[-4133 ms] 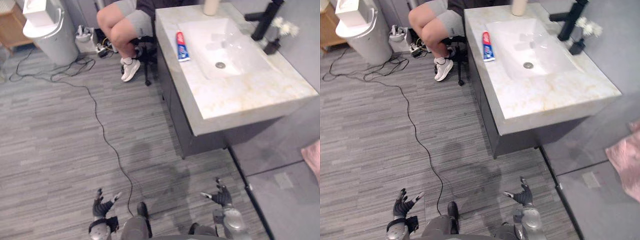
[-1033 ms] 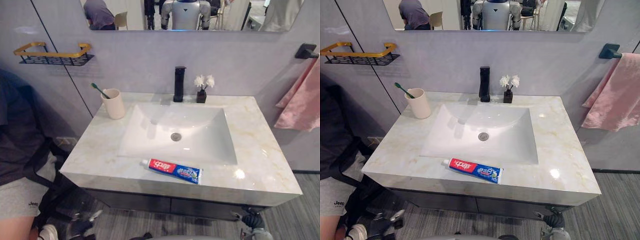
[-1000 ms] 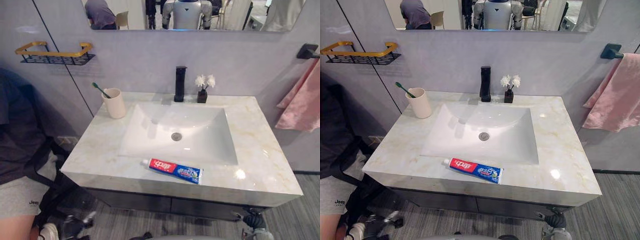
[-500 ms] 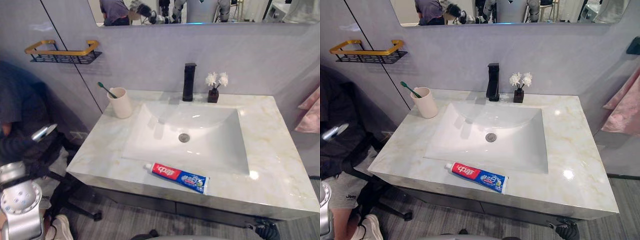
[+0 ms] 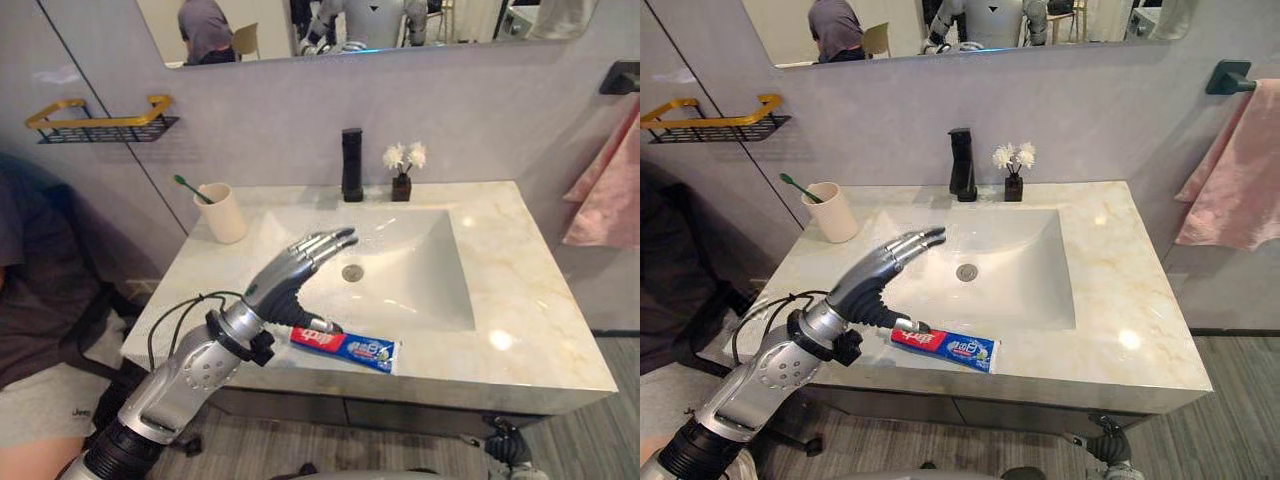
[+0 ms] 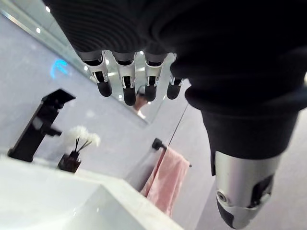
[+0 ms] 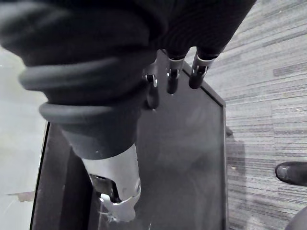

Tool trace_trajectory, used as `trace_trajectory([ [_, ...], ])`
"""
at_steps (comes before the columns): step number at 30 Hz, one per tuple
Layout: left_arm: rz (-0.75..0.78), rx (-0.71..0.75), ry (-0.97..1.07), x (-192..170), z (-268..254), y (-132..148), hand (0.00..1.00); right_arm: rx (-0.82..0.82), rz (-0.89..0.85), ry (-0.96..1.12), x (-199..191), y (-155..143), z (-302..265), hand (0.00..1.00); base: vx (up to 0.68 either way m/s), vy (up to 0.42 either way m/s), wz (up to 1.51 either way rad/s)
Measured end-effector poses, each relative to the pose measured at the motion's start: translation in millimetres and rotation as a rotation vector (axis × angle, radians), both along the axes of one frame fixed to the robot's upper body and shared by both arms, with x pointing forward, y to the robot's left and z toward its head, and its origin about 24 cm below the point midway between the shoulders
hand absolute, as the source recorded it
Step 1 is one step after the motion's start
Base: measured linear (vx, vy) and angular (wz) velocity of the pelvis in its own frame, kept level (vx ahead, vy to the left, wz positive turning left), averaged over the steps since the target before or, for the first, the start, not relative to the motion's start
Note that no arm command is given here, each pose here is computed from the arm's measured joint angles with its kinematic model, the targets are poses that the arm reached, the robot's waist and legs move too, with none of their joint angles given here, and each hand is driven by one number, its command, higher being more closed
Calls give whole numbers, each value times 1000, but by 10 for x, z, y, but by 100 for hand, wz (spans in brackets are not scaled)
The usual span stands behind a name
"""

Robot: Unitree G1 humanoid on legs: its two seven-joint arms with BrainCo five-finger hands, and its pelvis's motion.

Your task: Organize washtable

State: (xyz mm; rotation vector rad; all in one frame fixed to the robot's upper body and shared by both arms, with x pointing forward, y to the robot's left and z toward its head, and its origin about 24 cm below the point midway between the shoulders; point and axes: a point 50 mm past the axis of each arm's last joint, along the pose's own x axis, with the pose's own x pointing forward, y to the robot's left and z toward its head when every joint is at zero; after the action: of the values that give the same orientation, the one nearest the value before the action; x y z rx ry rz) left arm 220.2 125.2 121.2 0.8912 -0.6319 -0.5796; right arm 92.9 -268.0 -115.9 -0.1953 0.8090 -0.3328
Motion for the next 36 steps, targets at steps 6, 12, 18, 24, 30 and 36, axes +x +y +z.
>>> trace_trajectory([
  [6,16,179,132,40,-417,32,0,13,32,2,54,56,-17,0,43,-11,-6],
  [12,77,307,157,85,-617,139,0,17,47,-3,85,81,-17,0,6,3,-6],
  [18,128,379,208,21,-818,254,0,15,60,-9,124,90,-10,0,-31,4,-5],
  [24,172,391,219,-27,-873,343,0,13,78,-10,145,111,-9,0,-16,3,-3],
  [30,193,384,250,-118,-933,414,100,11,76,-10,142,105,-8,0,0,0,-1],
  [36,239,344,225,-38,-877,415,100,18,86,-7,139,121,-15,0,-3,-2,-4],
])
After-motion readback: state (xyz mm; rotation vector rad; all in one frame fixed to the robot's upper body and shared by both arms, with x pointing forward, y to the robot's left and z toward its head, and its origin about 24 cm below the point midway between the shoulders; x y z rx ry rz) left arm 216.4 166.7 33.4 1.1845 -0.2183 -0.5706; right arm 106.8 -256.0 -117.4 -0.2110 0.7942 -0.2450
